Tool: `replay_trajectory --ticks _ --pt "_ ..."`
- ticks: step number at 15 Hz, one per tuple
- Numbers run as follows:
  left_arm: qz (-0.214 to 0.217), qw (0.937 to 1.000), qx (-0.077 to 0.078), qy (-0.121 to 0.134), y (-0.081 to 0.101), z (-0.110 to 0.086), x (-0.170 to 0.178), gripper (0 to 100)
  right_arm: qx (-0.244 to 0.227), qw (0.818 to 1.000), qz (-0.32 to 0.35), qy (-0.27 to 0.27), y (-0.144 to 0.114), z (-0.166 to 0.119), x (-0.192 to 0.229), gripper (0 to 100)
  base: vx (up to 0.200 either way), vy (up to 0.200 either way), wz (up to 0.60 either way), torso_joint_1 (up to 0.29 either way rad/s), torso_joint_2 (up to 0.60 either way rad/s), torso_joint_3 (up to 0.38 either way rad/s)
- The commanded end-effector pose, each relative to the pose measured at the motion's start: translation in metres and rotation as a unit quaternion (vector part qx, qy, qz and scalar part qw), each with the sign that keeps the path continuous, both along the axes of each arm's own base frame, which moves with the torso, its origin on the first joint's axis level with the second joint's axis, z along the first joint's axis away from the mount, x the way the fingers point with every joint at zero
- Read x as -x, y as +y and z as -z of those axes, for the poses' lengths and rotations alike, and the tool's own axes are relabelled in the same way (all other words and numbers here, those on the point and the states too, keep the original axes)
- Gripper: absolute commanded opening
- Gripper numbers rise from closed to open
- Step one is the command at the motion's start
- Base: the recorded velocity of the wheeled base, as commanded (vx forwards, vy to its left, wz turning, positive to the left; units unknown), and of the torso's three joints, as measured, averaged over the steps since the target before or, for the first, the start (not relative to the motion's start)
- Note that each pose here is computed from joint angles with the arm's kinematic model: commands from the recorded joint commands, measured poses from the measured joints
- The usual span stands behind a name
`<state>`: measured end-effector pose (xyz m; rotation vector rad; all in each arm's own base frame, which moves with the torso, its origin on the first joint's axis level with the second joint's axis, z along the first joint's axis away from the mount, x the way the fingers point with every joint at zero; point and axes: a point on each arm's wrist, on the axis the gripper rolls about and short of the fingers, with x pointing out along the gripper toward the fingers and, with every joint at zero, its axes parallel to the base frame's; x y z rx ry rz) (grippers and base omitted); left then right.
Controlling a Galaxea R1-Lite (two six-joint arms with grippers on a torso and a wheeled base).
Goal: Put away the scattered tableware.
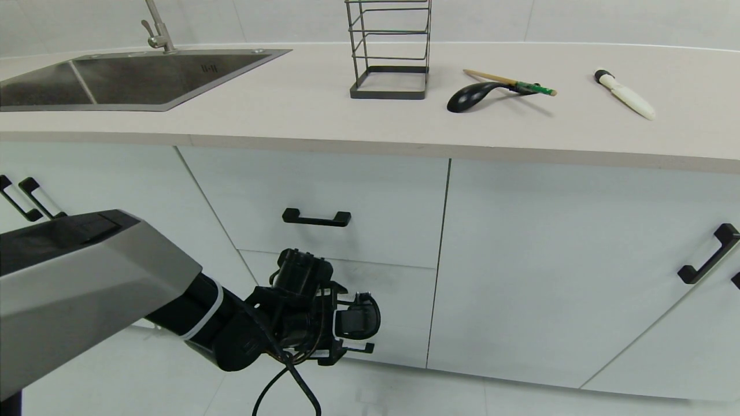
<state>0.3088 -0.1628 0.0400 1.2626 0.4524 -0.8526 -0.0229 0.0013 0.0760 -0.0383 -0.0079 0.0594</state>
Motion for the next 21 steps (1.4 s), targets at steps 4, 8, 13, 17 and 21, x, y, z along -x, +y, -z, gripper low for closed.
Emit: replay_trajectory --ticks 4,8,13,17,21 --pt "-0.004 1.0000 -0.007 0.003 -0.001 0.014 -0.004 100 0.000 1.000 0.000 0.000 0.000 0.000 0.000 0 0.000 0.000 0.00 0.000 0.00 0.000" --pt "-0.016 0.9999 0.001 -0.002 -0.003 0.024 -0.007 100 0.000 1.000 0.000 0.000 0.000 0.000 0.000 0 0.000 0.000 0.00 0.000 0.00 0.000" --pt "-0.015 0.9994 -0.014 0.028 0.004 0.036 0.008 100 0.000 1.000 0.000 0.000 0.000 0.000 0.000 0 0.000 0.000 0.00 0.000 0.00 0.000" --pt "-0.014 0.9996 -0.010 0.024 0.009 0.035 0.018 100 0.000 1.000 0.000 0.000 0.000 0.000 0.000 0 0.000 0.000 0.00 0.000 0.00 0.000" --pt "-0.014 0.9998 -0.004 0.013 0.010 0.028 0.019 100 0.000 1.000 0.000 0.000 0.000 0.000 0.000 0 0.000 0.000 0.00 0.000 0.00 0.000"
